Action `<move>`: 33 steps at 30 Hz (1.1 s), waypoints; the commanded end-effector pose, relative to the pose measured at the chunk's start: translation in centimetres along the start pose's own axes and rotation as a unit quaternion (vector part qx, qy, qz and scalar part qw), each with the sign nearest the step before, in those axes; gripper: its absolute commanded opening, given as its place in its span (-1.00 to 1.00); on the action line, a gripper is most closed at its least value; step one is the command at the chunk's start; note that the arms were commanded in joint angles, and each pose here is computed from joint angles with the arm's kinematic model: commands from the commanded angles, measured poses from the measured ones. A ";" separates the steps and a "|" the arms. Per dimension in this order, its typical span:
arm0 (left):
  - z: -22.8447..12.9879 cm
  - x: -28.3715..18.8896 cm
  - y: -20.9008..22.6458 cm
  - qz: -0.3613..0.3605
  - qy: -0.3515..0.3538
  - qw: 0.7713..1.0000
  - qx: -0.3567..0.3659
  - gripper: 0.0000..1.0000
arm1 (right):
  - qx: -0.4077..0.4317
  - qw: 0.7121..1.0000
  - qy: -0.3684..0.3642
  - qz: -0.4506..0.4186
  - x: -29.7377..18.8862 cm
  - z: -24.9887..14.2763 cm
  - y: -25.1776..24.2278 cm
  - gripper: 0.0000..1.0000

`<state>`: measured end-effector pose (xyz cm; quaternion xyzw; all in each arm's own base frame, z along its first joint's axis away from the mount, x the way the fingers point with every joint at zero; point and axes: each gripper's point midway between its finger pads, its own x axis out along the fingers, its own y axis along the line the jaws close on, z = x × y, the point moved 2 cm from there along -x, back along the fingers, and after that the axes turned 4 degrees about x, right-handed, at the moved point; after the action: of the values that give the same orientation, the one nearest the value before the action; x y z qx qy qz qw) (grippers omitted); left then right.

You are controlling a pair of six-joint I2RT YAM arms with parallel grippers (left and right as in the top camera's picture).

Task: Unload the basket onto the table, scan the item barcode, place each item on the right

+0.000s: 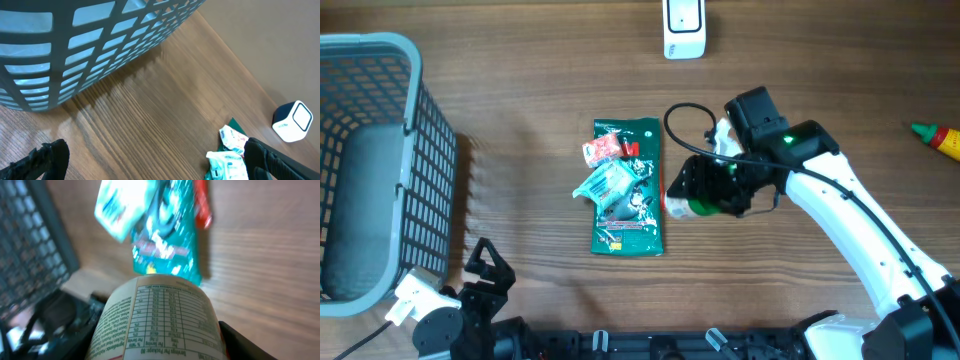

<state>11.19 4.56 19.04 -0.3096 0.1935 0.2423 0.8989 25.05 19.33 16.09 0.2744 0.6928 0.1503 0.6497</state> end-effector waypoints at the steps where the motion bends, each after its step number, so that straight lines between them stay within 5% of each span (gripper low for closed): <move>1: 0.1 0.0 0.2 0.006 -0.004 1.000 -0.004 1.00 | 0.025 0.994 -0.099 -0.049 -1.0 2.9 -1.0 -0.14; 8: 0.1 0.0 0.2 0.006 -0.004 1.000 -0.004 1.00 | 0.006 0.955 -0.286 -0.084 -3.6 9.5 -0.7 -0.05; 13: 0.1 0.0 0.2 0.006 -0.004 1.000 -0.004 1.00 | 0.009 0.909 -0.398 -0.119 -5.9 14.1 -0.5 -0.17; 20: 0.1 0.0 0.2 0.006 -0.004 1.000 -0.004 1.00 | -0.039 0.883 -0.449 -0.128 -4.9 21.0 2.6 -0.20; 33: 0.1 0.0 0.2 0.006 -0.004 1.000 -0.004 1.00 | -0.069 0.774 -0.585 -0.231 -4.1 37.4 5.0 -0.14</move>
<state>11.19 4.56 19.03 -0.3096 0.1938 0.2424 0.8988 59.97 17.76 16.70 0.1255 0.2676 -0.0942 0.9507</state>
